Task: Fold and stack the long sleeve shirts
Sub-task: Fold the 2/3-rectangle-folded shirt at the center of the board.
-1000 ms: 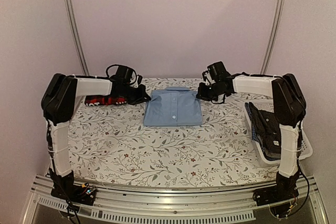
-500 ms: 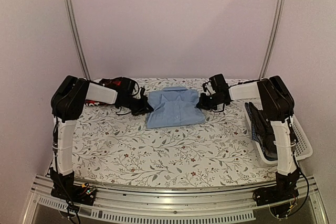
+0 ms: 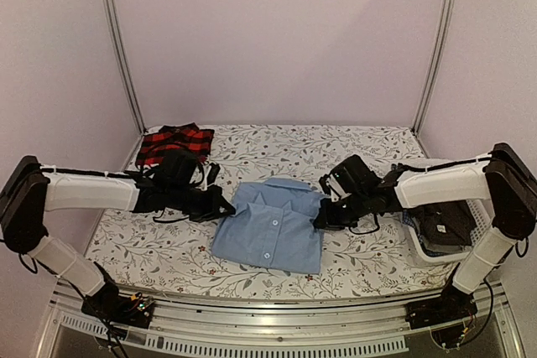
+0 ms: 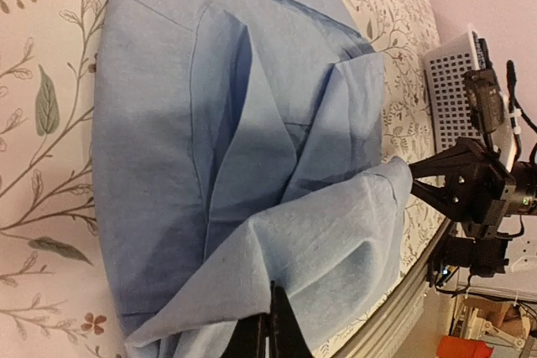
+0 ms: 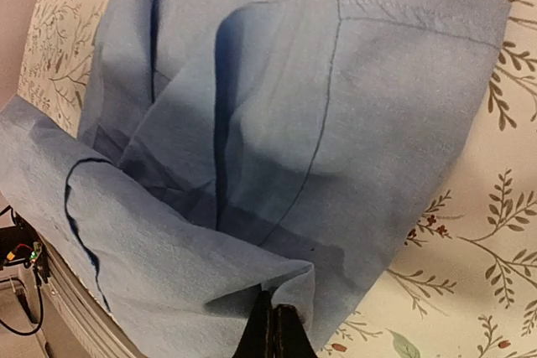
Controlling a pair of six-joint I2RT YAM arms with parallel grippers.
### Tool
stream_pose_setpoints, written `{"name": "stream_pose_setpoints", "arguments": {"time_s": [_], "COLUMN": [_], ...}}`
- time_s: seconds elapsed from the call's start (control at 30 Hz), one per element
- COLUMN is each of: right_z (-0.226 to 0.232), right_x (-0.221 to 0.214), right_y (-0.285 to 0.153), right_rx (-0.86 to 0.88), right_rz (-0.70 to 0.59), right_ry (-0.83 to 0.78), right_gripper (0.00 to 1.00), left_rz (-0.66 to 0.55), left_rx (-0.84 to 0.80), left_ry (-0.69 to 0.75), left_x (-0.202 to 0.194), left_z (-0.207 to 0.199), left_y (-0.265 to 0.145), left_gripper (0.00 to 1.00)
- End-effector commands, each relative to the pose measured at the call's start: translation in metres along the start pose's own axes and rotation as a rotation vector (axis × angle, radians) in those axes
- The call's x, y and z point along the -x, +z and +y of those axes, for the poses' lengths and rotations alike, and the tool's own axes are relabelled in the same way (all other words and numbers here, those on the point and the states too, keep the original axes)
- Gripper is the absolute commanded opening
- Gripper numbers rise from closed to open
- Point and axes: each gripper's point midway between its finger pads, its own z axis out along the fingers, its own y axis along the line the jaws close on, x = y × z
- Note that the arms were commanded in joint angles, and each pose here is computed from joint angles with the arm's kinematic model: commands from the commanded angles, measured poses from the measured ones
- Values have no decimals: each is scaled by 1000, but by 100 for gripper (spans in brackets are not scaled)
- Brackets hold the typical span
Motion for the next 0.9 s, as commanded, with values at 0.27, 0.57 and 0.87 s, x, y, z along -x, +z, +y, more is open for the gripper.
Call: {"name": "stream_pose_setpoints", "arguments": {"time_s": [0.27, 0.57, 0.87], "right_z": [33, 42, 49], "right_x": [46, 74, 103], "right_y": [-79, -97, -118], "right_rx": [-18, -64, -78], "right_rz": [-251, -327, -390], "right_ry": [11, -26, -44], "right_gripper": [0, 0, 0], "left_rz": [-122, -151, -176], "left_rx": [3, -22, -51], "left_ry": [77, 135, 155], "left_x": [27, 68, 95], "left_z": [-38, -62, -71], "left_y": [-45, -44, -48], "left_gripper": [0, 0, 0]}}
